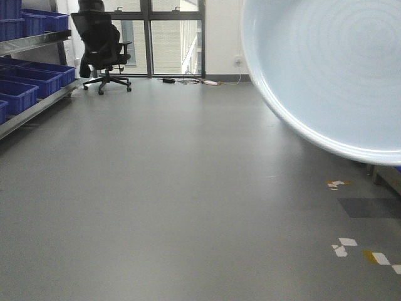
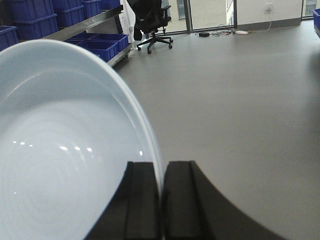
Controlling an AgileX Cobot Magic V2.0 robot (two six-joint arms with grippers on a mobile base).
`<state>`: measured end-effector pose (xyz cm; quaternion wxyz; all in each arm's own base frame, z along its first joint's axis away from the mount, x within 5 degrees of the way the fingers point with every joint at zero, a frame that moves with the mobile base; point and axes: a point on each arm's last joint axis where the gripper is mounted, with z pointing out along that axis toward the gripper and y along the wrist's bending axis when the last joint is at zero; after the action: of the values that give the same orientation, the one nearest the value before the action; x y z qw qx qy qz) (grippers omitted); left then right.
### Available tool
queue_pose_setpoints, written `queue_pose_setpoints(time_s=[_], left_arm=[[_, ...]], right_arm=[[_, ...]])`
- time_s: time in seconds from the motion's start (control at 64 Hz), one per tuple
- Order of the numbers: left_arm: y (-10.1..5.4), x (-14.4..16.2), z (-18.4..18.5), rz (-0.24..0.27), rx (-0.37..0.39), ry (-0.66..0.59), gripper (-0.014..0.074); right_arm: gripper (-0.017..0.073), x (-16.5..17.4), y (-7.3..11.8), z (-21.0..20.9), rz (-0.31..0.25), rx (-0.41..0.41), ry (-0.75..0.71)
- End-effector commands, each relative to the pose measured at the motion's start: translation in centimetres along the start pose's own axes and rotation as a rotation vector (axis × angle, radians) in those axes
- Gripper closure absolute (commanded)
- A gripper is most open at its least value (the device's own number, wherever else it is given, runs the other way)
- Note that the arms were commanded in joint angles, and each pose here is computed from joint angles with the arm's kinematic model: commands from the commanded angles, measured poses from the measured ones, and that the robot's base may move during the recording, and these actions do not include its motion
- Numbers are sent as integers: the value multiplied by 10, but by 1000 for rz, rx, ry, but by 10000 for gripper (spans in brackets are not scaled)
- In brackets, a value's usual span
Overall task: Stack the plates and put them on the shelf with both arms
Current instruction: 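Keep the plates held in the right gripper while driving across the floor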
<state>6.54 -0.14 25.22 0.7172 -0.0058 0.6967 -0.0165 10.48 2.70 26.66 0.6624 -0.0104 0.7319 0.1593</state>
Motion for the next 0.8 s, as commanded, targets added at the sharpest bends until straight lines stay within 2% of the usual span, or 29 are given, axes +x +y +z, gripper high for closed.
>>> queue_pose_setpoints(time_s=[0.0, 0.781], left_arm=[[1, -17, 0, -12, -14, -99, 513], [1, -17, 0, -12, -14, -99, 513]], right_arm=[[510, -20, 3, -1, 5, -12, -130], [510, -20, 3, -1, 5, -12, -130]])
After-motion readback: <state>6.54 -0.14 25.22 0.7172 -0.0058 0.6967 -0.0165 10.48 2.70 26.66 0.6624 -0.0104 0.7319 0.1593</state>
